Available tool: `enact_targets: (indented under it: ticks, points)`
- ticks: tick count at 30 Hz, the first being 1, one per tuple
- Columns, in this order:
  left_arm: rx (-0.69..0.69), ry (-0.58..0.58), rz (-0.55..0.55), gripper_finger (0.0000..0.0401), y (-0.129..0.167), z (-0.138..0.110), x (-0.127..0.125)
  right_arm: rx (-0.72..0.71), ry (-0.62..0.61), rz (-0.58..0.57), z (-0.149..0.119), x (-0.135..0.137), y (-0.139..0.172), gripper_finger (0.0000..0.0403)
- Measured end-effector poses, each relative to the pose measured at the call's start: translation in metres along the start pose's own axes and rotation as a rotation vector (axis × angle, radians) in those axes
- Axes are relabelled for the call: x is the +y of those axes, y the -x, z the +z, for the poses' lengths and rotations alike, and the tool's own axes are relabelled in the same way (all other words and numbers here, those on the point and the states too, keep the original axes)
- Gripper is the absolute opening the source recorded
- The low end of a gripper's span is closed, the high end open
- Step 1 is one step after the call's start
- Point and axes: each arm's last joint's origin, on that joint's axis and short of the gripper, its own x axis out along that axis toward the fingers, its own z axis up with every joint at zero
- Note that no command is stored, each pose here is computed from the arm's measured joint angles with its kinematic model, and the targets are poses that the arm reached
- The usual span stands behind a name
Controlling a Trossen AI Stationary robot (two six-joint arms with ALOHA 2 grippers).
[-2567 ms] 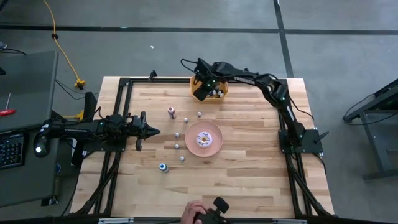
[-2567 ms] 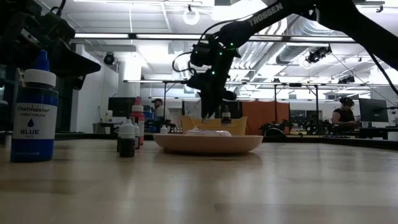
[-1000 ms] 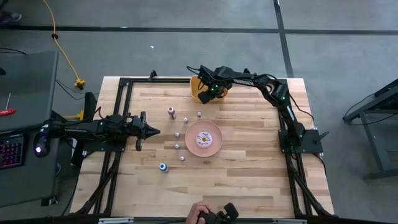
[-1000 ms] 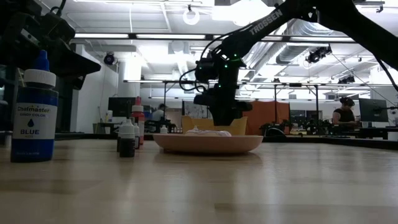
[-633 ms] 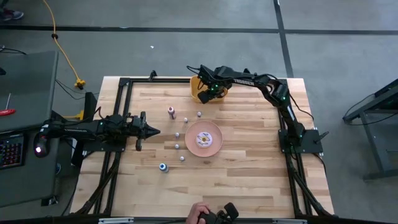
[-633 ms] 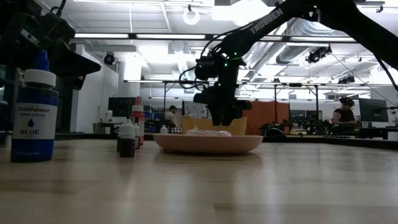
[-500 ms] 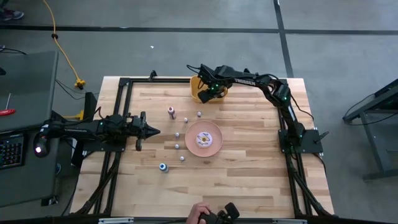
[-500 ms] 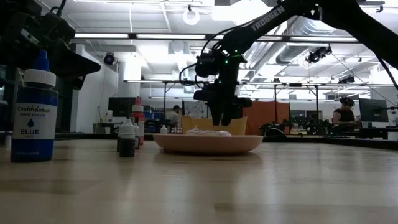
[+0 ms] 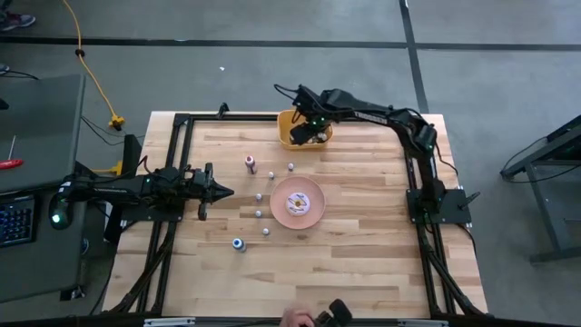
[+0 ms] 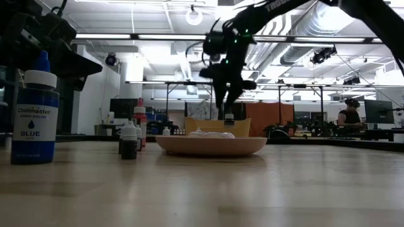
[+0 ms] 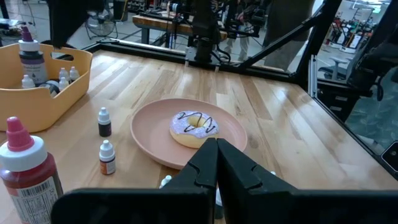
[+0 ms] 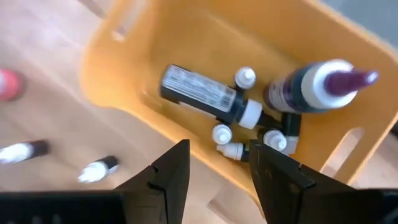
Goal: Pick & Place food coloring
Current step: Put the small purple food coloring bottle into the orange bin
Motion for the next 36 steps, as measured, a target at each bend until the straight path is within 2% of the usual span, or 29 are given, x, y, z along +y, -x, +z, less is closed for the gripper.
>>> enact_targets:
  ticks: [4,9,14,19,25,36]
  points:
    - [0.0,0.0,0.001,0.0001,0.0,0.0,0.0,-0.064,0.078,0.064,-0.001,0.014,0.02,0.0155]
    - [0.0,0.0,0.001,0.0001,0.0,0.0,0.0,-0.106,0.213,0.219,-0.007,0.038,0.036,0.0155]
    - [0.0,0.0,0.002,0.0001,0.0,0.0,0.0,-0.093,0.477,0.364,-0.019,0.061,0.043,0.0156]
    - [0.0,0.0,0.0,0.0001,0.0,0.0,0.0,-0.083,0.716,0.379,-0.032,0.075,0.044,0.0157]
    - [0.001,0.0,0.0,0.0001,0.0,0.0,0.0,-0.017,0.778,0.344,-0.042,0.077,0.044,0.0158]
    - [0.001,0.0,0.0,0.0001,0.0,0.0,0.0,-0.003,0.789,0.33,-0.043,0.076,0.041,0.0158]
